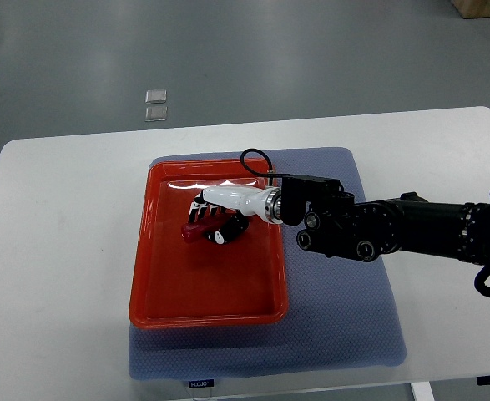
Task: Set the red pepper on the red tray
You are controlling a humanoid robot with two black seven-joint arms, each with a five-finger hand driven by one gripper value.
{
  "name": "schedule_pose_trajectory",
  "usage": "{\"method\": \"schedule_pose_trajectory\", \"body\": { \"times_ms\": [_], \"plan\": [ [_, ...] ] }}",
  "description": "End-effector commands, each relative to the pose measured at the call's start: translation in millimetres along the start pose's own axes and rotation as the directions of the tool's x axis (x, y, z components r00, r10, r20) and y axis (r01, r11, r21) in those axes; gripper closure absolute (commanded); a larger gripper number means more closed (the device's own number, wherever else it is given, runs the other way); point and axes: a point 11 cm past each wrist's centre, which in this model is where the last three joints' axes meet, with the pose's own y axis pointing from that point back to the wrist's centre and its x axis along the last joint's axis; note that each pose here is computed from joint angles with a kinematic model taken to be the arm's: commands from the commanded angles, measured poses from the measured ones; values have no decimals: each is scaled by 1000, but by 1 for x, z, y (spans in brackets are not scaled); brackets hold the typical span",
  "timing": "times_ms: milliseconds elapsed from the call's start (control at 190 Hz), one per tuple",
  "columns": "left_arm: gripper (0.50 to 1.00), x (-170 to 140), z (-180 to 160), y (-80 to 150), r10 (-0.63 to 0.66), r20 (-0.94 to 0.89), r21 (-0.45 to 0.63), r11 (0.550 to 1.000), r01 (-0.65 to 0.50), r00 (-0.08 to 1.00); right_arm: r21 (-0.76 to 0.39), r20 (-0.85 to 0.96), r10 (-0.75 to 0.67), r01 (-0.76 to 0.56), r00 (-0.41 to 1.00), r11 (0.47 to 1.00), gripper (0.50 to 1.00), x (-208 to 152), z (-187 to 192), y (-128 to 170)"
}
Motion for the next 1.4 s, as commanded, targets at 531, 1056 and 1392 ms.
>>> {"method": "schedule_pose_trajectory", "body": {
  "times_ms": [531,1056,1392],
  "plan": [
    [500,1,0,0,4,3,1,1000,-4,1000,62,87,63,-68,994,996,675,19,-14,-1],
    [500,0,0,0,2,3,1,1000,-2,1000,-164,902,372,-625,217,763,673,107,51,57],
    [500,0,0,0,2,4,1,1000,-2,1000,-314,937,118,-639,-330,702,589,74,110,86]
  ]
}}
